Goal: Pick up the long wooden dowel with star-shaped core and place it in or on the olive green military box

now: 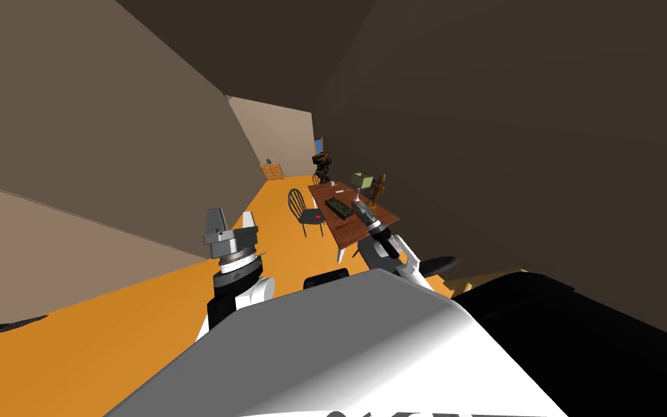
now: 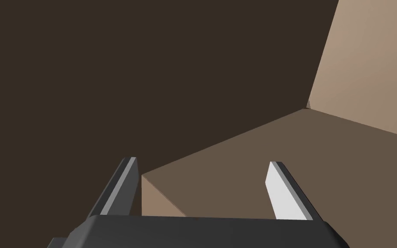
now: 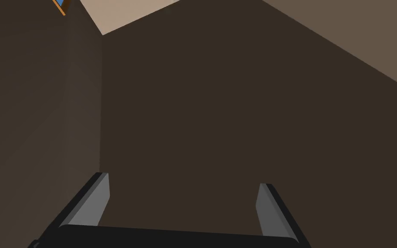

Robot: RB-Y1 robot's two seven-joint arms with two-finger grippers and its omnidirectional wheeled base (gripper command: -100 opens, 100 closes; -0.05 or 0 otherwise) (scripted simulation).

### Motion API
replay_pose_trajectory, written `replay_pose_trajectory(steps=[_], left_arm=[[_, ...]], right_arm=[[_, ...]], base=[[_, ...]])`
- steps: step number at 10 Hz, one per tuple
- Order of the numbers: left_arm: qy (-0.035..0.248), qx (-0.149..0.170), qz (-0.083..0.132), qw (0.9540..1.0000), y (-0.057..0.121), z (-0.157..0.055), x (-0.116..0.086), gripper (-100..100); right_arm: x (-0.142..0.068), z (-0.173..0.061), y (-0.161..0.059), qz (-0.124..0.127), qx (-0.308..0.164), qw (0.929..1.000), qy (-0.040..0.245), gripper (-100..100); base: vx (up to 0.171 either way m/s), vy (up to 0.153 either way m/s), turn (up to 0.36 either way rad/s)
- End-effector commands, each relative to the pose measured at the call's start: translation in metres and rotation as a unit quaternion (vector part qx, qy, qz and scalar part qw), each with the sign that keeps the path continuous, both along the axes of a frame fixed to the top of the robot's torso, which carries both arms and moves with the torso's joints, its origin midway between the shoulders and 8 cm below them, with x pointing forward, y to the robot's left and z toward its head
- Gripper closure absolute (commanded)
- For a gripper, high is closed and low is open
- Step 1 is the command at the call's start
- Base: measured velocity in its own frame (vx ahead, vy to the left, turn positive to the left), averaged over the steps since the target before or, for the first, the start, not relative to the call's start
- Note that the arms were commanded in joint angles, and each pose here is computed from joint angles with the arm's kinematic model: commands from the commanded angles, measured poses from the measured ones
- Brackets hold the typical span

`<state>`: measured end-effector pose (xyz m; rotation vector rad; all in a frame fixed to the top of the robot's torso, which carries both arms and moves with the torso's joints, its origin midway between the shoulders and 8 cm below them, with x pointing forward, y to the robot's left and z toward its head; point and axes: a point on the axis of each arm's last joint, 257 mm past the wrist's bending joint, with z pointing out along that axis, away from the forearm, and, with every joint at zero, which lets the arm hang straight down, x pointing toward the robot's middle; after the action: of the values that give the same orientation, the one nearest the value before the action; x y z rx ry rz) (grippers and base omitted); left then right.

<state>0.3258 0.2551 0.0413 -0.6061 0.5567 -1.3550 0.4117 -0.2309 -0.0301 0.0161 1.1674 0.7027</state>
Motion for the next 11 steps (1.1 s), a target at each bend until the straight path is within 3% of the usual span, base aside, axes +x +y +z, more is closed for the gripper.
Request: replay_pose_trajectory(steps=[1,3,4,6,7,9,10,11], left_arm=[[0.000,0.000,0.000,1.0000,0.000,0.000,0.000,0],[0.000,0.000,0.000,1.0000,0.000,0.000,0.000,0],[0.000,0.000,0.000,1.0000,0.000,0.000,0.000,0],[0.000,0.000,0.000,1.0000,0.000,0.000,0.000,0],[0.000,0.000,0.000,1.0000,0.000,0.000,0.000,0],[0.000,0.000,0.000,1.0000,0.000,0.000,0.000,0],[0.000,0.000,0.000,1.0000,0.000,0.000,0.000,0],[0.000,0.000,0.000,1.0000,0.000,0.000,0.000,0]], right_arm=[[0.005,-0.015,0.003,-0.004,-0.031,0.9995,0.006,-100],[0.017,-0.052,0.006,-0.008,-0.113,0.9932,0.028,-100],[0.017,-0.055,0.004,-0.008,-0.120,0.9923,0.031,-100],[0.024,-0.096,0.003,-0.007,-0.204,0.9776,0.052,-100],[0.025,-0.101,0.000,-0.007,-0.211,0.9758,0.057,-100],[0.027,-0.147,-0.006,0.000,-0.294,0.9526,0.079,-100],[0.027,-0.151,-0.011,0.000,-0.301,0.9499,0.085,-100],[0.025,-0.178,-0.018,0.005,-0.341,0.9348,0.099,-100]], base=[[-0.014,0.061,0.056],[-0.005,0.074,0.179],[-0.008,0.072,0.083],[0.013,0.076,0.199],[0.022,0.046,0.095],[0.026,0.053,0.211],[0.043,0.041,0.098],[0.045,0.046,0.145]])
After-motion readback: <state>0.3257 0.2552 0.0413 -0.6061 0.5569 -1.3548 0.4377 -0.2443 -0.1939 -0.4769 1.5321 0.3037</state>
